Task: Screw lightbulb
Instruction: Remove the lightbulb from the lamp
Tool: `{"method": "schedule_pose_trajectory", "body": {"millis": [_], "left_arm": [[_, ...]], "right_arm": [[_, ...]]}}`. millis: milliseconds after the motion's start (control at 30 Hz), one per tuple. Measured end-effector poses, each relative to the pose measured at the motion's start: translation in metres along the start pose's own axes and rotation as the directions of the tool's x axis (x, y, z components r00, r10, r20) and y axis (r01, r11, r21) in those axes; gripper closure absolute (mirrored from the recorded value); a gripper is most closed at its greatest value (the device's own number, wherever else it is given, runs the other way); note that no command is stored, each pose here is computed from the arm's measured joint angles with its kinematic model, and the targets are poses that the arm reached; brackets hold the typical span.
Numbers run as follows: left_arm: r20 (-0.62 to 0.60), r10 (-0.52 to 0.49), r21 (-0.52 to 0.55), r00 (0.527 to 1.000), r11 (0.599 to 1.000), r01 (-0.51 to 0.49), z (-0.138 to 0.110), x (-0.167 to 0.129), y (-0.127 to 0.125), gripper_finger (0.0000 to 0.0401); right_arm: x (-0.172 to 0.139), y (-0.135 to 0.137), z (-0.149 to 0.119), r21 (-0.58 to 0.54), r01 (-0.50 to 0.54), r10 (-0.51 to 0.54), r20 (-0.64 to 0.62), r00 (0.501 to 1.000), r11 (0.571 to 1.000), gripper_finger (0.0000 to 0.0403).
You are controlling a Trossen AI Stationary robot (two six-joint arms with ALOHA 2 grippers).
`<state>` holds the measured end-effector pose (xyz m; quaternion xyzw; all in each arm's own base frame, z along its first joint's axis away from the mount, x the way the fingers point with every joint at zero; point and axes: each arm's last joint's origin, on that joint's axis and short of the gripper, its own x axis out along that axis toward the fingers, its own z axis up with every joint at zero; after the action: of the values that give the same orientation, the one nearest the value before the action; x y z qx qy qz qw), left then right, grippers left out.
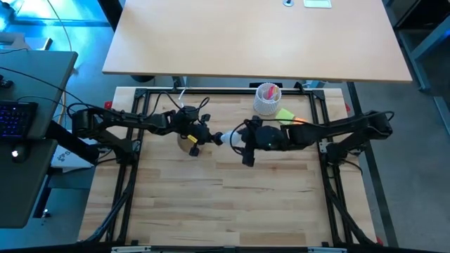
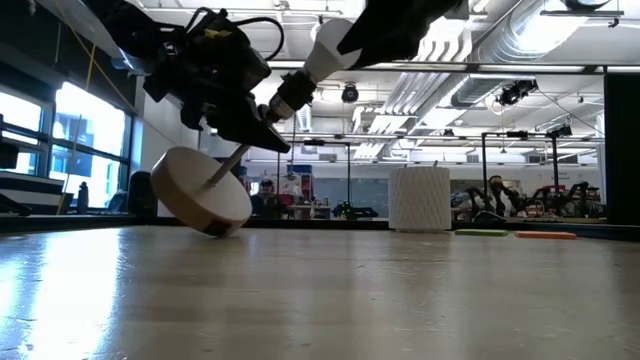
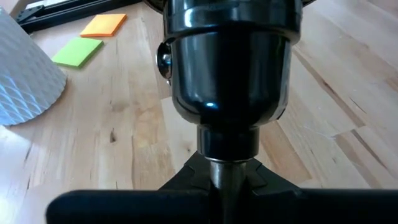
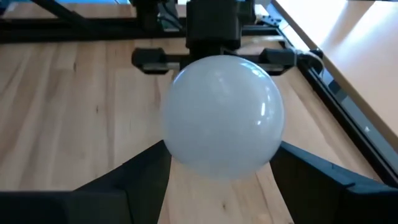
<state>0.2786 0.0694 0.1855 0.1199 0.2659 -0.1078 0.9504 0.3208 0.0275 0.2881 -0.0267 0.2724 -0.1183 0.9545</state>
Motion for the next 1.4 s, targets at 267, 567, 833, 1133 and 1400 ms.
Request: {"method": "schedule_pose_trajectory", "body": {"millis": [267,567,833,1133,1400], "left_arm": [[0.003,0.001,0.003,1.0,1.0,-0.001,0.0,0.0,0.0,0.0389],[-0.001,0.005,0.002,1.0,1.0,-0.005,0.0,0.0,0.0,0.0388],[-0.025,-0.001,-0.004,1.0,1.0,0.0,-0.003,0.0,-0.001,0.0388],[-0.04,0.005,-0.008,0.999,1.0,-0.006,-0.004,0.0,-0.001,0.0388],[-0.02,-0.001,-0.005,1.0,1.0,0.001,-0.002,0.0,-0.001,0.0394]], "right_arm": [[-0.007,-0.002,0.007,-0.004,0.001,-0.001,0.005,1.0,1.0,0.0139],[-0.024,-0.006,0.03,0.022,0.029,-0.029,-0.026,0.999,0.999,0.0139],[-0.003,-0.002,0.021,0.011,-0.034,0.035,-0.107,0.994,0.999,0.0138],[0.005,0.001,0.018,-0.066,-0.045,0.037,-0.122,0.992,0.997,0.0137],[0.002,-0.001,0.012,-0.107,-0.06,0.037,-0.21,0.977,0.992,0.0084]]}}
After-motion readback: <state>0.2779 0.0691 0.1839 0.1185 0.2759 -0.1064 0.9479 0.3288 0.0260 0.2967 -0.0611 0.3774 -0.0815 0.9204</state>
